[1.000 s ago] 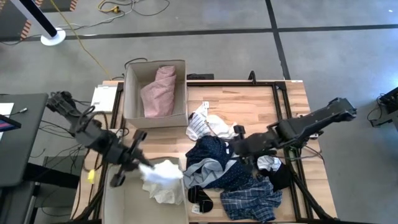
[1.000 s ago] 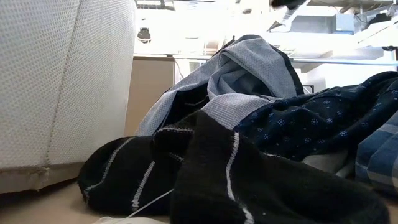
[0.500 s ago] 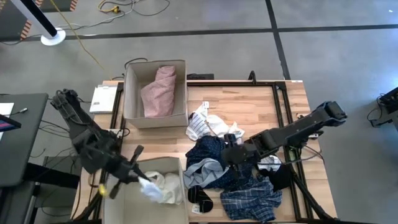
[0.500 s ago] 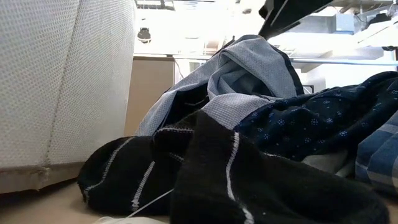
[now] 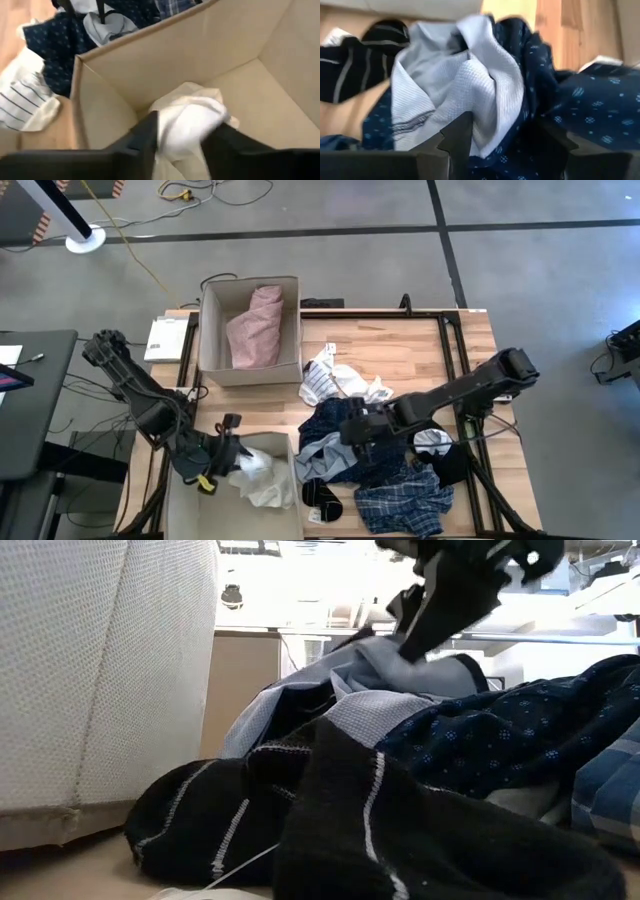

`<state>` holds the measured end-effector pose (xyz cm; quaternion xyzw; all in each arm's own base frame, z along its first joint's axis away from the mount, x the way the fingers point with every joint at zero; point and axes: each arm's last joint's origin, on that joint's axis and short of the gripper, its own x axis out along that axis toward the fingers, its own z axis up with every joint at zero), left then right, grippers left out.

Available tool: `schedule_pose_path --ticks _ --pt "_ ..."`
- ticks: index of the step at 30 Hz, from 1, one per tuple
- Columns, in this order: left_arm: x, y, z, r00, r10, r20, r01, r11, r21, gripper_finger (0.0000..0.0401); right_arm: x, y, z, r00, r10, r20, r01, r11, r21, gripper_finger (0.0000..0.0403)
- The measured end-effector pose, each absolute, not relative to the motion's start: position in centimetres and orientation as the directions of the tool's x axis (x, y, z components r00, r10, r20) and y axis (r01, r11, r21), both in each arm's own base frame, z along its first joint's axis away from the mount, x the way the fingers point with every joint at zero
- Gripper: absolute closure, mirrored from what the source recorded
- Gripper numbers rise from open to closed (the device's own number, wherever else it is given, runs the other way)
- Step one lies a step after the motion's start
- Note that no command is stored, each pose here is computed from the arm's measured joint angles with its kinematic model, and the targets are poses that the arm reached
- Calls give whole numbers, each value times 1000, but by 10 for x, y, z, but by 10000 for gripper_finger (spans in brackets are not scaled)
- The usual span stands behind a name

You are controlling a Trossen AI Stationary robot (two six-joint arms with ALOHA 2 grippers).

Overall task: Sort clothes
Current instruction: Put the bottom right white sock into the bottom light brown laundry organizer, then put the dark blue long sleeve into the top light brown laundry organizer

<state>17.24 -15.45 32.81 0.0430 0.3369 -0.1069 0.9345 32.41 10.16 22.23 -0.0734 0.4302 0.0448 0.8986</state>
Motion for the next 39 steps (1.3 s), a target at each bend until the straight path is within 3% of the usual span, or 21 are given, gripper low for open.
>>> schedule_pose_path --ticks 5,9,20,39 --pt "172 -155 327 724 -213 -656 231 971 -60 154 332 98 204 583 -6 -813 -129 987 -100 205" --pt "171 -155 327 721 -213 -659 224 972 -70 112 335 97 193 558 -18 -830 -127 986 -107 205" --pt "170 -155 326 711 -208 -672 221 973 -68 115 335 97 191 548 -22 -836 -133 985 -113 228" --pt "170 -156 326 711 -211 -671 231 971 -61 116 332 96 190 520 -32 -853 -169 976 -140 394"
